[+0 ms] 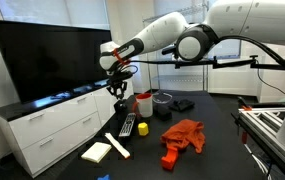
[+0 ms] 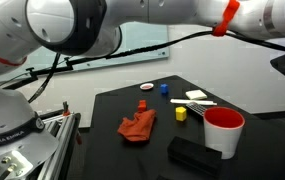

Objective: Loosen the c-cramp on the table

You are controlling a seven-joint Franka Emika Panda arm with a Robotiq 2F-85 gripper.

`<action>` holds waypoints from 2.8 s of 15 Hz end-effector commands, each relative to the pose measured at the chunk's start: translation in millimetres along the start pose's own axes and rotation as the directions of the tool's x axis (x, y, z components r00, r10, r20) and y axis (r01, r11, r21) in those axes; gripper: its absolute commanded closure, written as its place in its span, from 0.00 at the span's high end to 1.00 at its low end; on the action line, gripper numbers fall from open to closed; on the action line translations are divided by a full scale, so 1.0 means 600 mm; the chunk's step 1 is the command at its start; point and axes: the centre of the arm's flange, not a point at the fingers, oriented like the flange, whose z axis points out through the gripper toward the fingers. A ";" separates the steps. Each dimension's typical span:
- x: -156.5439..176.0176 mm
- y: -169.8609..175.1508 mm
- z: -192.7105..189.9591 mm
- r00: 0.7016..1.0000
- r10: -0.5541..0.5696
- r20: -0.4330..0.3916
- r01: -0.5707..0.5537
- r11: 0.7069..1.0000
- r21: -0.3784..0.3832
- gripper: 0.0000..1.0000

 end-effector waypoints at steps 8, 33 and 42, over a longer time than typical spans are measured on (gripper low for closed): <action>-0.088 0.017 -0.041 0.917 -0.392 -0.071 0.396 0.915 0.070 0.15; -0.151 0.017 -0.076 0.783 -0.526 -0.331 0.592 0.794 0.139 1.00; -0.174 0.005 -0.131 0.883 -0.207 -0.420 0.326 0.916 0.235 1.00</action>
